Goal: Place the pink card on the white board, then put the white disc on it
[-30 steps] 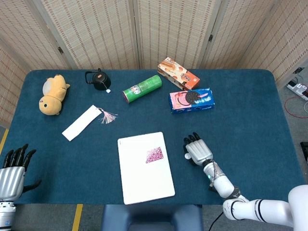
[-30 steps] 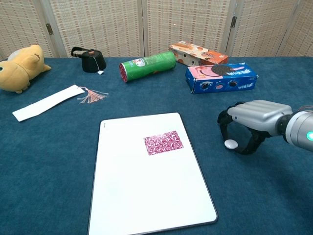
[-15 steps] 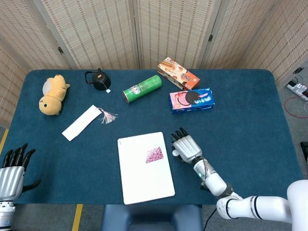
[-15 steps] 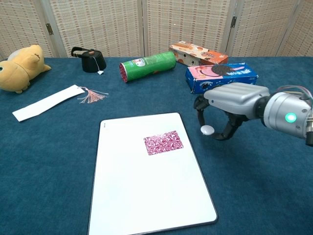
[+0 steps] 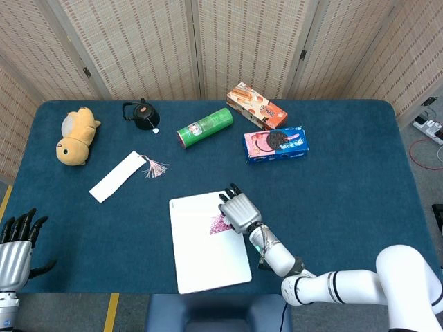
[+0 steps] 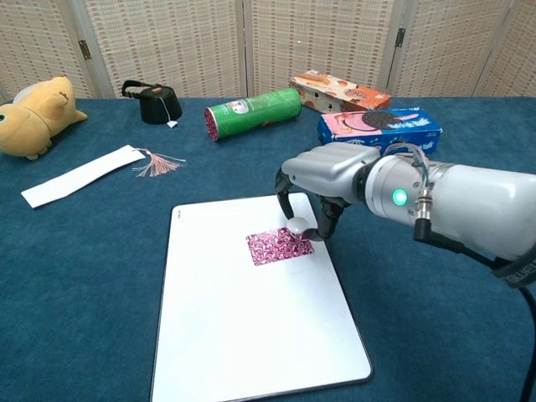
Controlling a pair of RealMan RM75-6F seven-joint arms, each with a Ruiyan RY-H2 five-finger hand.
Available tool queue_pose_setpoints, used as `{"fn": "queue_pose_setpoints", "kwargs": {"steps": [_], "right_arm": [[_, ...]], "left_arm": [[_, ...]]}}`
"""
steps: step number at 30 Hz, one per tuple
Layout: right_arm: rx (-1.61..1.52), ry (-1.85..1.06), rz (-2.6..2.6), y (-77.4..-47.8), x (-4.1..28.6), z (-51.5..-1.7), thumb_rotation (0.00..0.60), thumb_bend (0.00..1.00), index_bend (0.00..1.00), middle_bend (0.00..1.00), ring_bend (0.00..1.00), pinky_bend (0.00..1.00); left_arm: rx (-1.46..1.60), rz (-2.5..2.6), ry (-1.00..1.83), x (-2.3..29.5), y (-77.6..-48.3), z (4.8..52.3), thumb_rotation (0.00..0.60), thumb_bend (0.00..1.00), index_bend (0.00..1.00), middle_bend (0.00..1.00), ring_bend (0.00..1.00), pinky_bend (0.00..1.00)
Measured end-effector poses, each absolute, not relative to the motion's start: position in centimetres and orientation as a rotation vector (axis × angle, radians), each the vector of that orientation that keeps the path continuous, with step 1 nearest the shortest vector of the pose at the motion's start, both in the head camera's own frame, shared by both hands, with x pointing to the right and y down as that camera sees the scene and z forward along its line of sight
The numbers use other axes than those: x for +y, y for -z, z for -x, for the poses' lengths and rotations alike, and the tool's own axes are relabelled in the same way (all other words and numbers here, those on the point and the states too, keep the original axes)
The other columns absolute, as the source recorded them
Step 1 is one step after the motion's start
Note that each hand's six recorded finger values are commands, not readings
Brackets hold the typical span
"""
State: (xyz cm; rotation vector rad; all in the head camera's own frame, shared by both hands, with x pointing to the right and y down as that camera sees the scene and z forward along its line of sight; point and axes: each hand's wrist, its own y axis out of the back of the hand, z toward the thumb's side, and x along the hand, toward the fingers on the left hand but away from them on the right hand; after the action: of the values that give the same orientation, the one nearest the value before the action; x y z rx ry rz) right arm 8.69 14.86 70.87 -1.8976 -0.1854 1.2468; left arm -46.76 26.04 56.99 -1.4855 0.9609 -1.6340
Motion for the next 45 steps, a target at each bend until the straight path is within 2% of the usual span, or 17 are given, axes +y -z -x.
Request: {"fn": "queue_pose_setpoints", "kwargs": {"steps": [5, 15, 24, 28, 36, 41, 45], "right_arm": [[-0.159, -1.251, 1.883, -71.4, 15.0, -7.9, 0.600, 0.39, 0.47, 0.18, 0.08, 0.03], [-0.164, -1.245, 1.894, -71.8, 15.1, -8.2, 0.600, 0.39, 0.32, 0.17, 0.07, 0.03], [-0.243, -1.240, 1.918, -70.5, 14.2, -9.7, 0.600, 0.39, 0.31, 0.17, 0.07, 0.03], [-0.317, -1.245, 1.909, -69.2, 13.5, -12.3, 0.600, 0.39, 0.30, 0.17, 0.07, 0.03], [-0.504, -1.318, 1.847, -66.5, 13.0, -21.2, 0.600, 0.39, 0.19, 0.17, 0.12, 0.03], [-0.646, -1.365, 1.829, -65.0, 13.4, -26.4, 0.600, 0.39, 0.11, 0.15, 0.11, 0.03], [-0.777, -1.371, 1.831, -63.6, 14.1, -30.2, 0.600, 0.39, 0.10, 0.14, 0.11, 0.03]], "left_arm": [[0.967, 1.483, 1.639, 26.1, -57.0, 47.0, 0.600, 0.13, 0.17, 0.05, 0.08, 0.00], [0.968, 1.483, 1.644, 26.2, -57.1, 47.1, 0.600, 0.13, 0.17, 0.05, 0.08, 0.00], [0.966, 1.484, 1.643, 26.1, -57.2, 47.1, 0.600, 0.13, 0.17, 0.05, 0.08, 0.00], [0.969, 1.482, 1.643, 25.9, -57.3, 47.1, 0.600, 0.13, 0.17, 0.05, 0.08, 0.00], [0.970, 1.480, 1.634, 25.4, -57.4, 46.7, 0.600, 0.13, 0.17, 0.05, 0.08, 0.00], [0.983, 1.478, 1.628, 25.1, -57.5, 46.4, 0.600, 0.13, 0.17, 0.05, 0.08, 0.00], [0.983, 1.476, 1.621, 24.8, -57.6, 46.1, 0.600, 0.13, 0.17, 0.05, 0.08, 0.00]]}}
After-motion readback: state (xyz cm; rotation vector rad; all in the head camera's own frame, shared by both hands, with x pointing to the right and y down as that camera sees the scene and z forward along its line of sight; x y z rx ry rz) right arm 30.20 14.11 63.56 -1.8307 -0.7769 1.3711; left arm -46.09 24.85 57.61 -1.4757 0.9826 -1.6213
